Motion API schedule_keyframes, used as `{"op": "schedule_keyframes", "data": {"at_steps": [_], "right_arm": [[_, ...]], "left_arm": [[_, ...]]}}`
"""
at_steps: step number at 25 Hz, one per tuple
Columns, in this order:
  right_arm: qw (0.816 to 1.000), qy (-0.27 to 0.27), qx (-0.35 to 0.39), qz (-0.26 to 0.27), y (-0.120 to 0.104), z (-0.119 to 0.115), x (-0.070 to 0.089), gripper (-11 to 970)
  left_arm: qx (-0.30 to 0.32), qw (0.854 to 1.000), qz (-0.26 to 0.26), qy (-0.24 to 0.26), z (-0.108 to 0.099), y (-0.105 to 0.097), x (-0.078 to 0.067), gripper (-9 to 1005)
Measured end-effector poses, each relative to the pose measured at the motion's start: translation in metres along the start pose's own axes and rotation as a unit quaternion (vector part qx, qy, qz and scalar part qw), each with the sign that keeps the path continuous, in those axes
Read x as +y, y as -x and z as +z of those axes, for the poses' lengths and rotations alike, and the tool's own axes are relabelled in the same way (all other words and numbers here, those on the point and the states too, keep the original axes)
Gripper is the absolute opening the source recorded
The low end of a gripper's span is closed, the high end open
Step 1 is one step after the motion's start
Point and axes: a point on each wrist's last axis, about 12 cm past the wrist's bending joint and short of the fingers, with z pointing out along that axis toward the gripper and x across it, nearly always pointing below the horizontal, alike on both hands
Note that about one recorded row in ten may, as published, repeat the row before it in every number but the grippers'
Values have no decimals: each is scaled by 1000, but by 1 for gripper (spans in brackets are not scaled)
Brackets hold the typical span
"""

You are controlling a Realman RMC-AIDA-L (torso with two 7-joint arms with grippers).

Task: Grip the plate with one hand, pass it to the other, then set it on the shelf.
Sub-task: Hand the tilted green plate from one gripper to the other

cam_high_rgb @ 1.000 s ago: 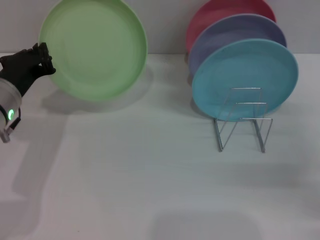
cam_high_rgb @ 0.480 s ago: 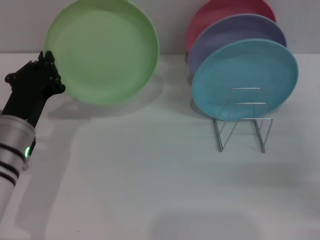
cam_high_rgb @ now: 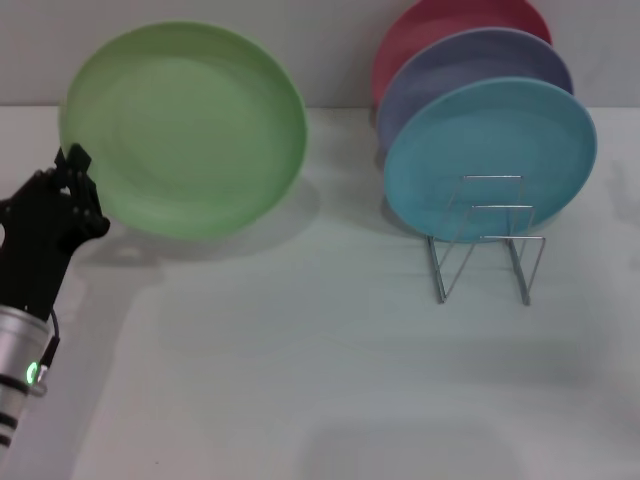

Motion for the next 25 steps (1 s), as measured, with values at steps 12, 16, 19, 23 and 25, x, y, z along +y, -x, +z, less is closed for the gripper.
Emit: {"op": "schedule_keyframes", "data": {"at_steps": [12,16,19,23,25], "right_arm": [[999,39,26,13,-8,-12,17,625],[997,65,35,19,-10,-19,25,625],[995,86,43,24,-11,-26,31,625],[990,122,53,39,-12,-38,46,624],[987,141,57,51,-11,-47,56,624]], "left_arm": [[22,1000,10,-20,-15,-11,-12,54],[26,999,2,-24,-17,-13,-18,56],[29,999,3,-28,-19,-14,-20,57],[32,999,12,-30,-21,-16,-21,59],[32,999,17,-34,-21,-16,-23,60]]}}
